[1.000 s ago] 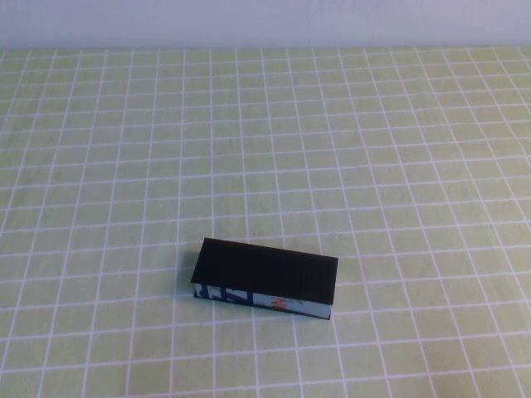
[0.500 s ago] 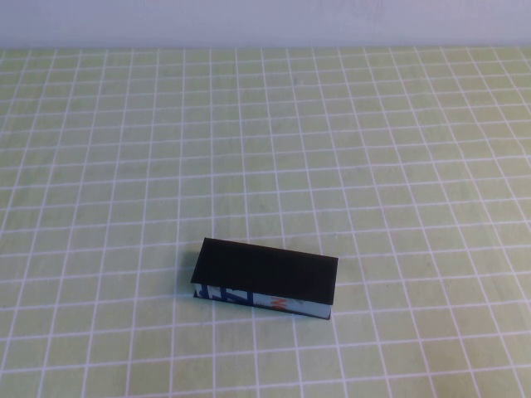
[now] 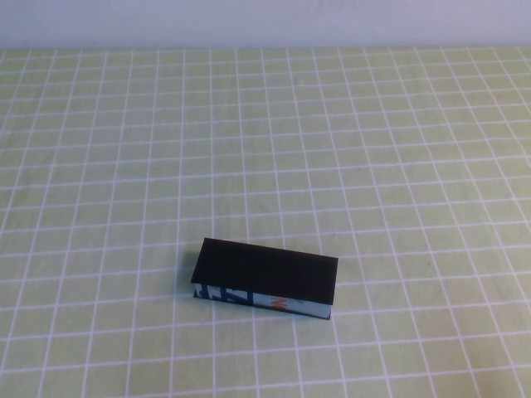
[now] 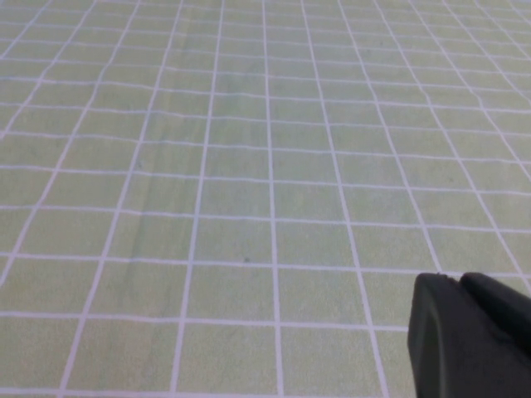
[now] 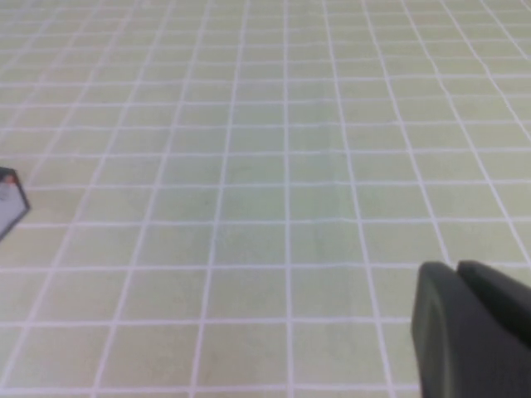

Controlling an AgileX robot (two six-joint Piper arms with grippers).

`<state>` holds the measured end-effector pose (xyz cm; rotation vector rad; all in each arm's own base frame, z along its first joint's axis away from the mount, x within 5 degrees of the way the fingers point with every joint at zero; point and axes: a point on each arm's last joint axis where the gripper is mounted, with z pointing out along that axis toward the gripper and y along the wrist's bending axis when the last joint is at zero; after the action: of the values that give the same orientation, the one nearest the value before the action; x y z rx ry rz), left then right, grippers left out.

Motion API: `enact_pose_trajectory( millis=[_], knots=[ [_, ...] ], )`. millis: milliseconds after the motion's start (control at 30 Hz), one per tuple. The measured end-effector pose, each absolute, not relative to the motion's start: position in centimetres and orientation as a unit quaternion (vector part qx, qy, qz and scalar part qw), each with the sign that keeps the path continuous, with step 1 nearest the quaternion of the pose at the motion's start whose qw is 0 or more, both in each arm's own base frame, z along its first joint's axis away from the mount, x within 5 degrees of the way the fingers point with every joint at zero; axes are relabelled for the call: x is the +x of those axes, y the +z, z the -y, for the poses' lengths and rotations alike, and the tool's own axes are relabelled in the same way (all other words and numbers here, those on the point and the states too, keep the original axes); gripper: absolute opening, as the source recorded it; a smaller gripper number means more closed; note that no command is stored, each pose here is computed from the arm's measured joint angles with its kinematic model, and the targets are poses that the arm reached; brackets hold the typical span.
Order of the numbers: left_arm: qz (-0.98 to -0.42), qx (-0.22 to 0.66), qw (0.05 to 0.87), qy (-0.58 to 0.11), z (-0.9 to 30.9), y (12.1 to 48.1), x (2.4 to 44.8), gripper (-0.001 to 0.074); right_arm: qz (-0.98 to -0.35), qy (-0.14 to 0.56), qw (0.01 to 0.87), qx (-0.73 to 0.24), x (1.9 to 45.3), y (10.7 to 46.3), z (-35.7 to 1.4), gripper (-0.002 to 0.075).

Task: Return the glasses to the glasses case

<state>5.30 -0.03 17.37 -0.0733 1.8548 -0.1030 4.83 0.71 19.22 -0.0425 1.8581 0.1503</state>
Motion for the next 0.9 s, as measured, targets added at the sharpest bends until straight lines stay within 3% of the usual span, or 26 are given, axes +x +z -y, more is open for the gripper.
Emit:
enact_pose_trajectory(
  millis=[133, 900],
  knots=[
    [-0.8, -0.032, 0.598, -0.044, 0.0, 17.4, 5.3, -0.0004, -0.811, 0.049, 0.583, 0.012, 5.1, 17.2, -0.4, -0.0018],
    [-0.8, -0.032, 0.597, -0.044, 0.0, 17.4, 5.3, -0.0004, -0.79, 0.039, 0.611, 0.025, 5.4, 17.5, -0.2, -0.0018]
  ],
)
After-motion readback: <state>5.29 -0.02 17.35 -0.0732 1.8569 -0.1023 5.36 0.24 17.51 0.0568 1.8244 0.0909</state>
